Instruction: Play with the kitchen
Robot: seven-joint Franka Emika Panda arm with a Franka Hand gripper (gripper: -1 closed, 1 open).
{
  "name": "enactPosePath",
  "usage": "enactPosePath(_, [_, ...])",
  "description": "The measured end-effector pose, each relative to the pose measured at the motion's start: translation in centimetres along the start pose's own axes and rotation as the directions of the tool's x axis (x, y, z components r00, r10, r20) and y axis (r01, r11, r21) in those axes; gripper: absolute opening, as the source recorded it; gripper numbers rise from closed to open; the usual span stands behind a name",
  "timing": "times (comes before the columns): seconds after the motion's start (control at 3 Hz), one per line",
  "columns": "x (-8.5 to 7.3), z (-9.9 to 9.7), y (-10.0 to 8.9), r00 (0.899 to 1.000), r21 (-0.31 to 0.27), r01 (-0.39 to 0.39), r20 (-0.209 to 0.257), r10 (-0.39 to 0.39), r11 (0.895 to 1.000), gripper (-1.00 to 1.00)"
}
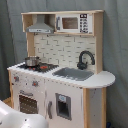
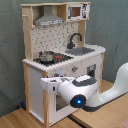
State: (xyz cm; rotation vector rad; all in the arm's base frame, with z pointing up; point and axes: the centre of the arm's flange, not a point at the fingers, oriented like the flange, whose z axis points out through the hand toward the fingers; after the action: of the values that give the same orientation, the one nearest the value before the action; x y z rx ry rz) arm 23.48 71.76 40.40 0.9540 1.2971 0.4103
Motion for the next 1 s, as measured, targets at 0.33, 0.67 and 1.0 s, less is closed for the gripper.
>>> enactPosePath(0.33, [-0.4,0.2,-0.7,1.0,-0.017,0.011,-0.004,-0.011,1.0,1.0])
enactPosePath(0.67, [-1.1,0.5,-1.7,1.0,-0.034,0.02,-0.008,-0.021,0.999,1.0])
enactPosePath(1.0, [-1.7,0.8,-2.6,1.0,-0.046,0.027,-0.012,-0.028,0.999,1.0])
